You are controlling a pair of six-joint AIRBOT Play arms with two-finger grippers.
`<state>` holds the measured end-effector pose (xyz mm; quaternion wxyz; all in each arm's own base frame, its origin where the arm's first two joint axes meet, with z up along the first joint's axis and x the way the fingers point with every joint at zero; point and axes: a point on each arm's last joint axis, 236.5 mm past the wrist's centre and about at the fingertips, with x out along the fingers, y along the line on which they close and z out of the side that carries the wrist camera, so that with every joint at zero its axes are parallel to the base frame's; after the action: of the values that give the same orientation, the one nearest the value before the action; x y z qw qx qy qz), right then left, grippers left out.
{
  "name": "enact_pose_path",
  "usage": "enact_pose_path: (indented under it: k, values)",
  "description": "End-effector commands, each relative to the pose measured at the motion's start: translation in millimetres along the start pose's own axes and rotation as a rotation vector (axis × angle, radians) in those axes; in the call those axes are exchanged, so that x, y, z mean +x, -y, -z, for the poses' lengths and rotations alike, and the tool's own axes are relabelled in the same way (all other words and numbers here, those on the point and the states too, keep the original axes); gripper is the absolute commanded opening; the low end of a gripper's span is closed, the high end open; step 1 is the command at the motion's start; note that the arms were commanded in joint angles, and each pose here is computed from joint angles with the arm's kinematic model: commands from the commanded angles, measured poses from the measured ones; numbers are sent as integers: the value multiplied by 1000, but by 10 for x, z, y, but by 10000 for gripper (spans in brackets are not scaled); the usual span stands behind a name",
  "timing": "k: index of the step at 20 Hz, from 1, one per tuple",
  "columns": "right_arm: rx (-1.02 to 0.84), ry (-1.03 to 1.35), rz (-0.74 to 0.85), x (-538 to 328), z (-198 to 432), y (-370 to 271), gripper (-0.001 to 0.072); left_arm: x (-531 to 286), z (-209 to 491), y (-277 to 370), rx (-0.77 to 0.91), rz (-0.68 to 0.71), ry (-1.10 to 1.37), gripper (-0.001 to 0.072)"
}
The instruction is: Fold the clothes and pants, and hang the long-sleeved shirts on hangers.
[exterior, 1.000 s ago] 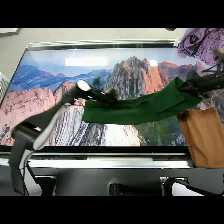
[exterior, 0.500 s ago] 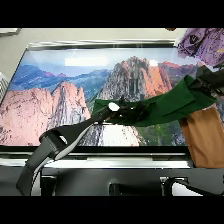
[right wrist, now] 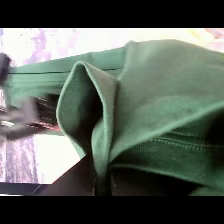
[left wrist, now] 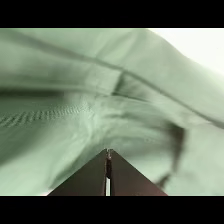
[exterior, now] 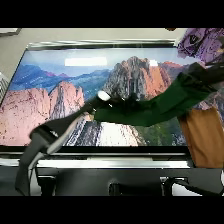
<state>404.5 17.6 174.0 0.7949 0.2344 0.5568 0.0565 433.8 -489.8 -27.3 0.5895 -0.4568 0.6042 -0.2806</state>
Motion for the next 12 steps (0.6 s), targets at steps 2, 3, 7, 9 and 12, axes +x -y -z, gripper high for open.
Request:
enact_pose_path:
  k: [2, 3, 7, 9, 12]
  values:
    - [-18, -12, -22, 470, 78, -666, 33, -1722, -850, -451, 202, -365, 119, 13]
    - [-15, -23, -19, 609, 143, -831, 33, -2211, -1003, -469, 210, -413, 166, 13]
    - [-41, -90, -46, 1248, 548, -1563, 33, -3740, -1329, -428, 176, -449, 364, 15]
    - [-50, -124, -62, 1575, 760, -1841, 33, -4239, -1379, -432, 144, -445, 444, 15]
    - [-23, -168, -71, 2040, 1007, -2078, 33, -4658, -1413, -507, 113, -449, 505, 15]
